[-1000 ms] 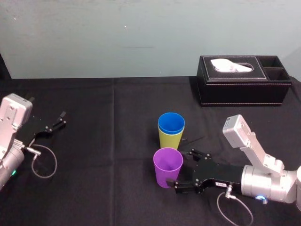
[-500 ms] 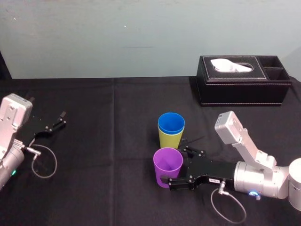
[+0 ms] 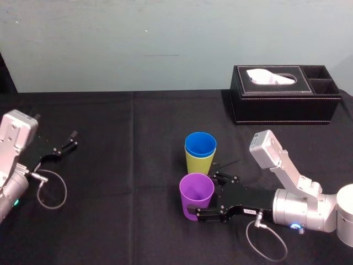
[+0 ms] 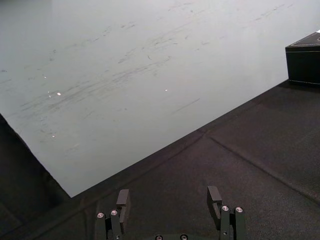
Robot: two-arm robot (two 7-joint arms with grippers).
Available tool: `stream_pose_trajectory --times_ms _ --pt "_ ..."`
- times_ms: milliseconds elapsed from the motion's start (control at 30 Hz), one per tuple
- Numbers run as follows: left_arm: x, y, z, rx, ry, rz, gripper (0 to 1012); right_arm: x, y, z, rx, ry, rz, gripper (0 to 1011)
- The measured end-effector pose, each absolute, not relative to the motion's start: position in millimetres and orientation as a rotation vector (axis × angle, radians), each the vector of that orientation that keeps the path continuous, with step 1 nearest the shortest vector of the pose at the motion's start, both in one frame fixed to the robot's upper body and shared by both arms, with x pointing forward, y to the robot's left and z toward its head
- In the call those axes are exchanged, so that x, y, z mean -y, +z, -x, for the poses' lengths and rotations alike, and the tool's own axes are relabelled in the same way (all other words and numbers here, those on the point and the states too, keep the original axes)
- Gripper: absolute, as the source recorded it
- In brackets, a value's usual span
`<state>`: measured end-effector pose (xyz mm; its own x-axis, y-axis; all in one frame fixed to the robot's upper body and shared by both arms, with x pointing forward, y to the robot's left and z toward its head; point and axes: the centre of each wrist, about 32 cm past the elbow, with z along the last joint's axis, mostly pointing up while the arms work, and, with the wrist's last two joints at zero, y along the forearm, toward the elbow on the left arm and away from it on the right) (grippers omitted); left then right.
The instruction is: Stack the three plastic cups sequentially using one hand.
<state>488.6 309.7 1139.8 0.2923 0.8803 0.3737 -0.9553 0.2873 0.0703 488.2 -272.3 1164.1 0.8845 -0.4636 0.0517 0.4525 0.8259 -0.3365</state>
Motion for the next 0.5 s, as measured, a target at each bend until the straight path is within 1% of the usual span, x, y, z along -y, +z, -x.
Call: stream_pose_trajectory --times_ms 33,67,167,200,267,500 --pt "-309.7 1139.8 -488.6 0.285 1.248 -0.304 1011 272.3 1164.1 -488.2 -0.033 -0.487 0.349 954" --pt "-309.7 1139.8 -488.6 0.285 1.248 -0.304 1011 272.4 1164.1 -488.1 -0.033 -0.486 0.349 916" --pt "-309.7 1139.8 -488.6 0.285 1.248 -0.304 1011 272.4 1164.2 -487.9 -0.033 -0.486 0.349 868" --pt "-309.7 1139.8 -488.6 0.285 1.248 -0.304 1011 272.5 1164.2 -487.9 -0.033 -0.486 0.349 820" --pt "-309.7 1139.8 -488.6 0.285 1.248 -0.305 1011 272.6 1164.3 -487.9 -0.032 -0.486 0.349 783" --pt "-309.7 1139.8 -488.6 0.285 1.248 -0.304 1011 272.8 1164.4 -487.8 -0.032 -0.487 0.348 739"
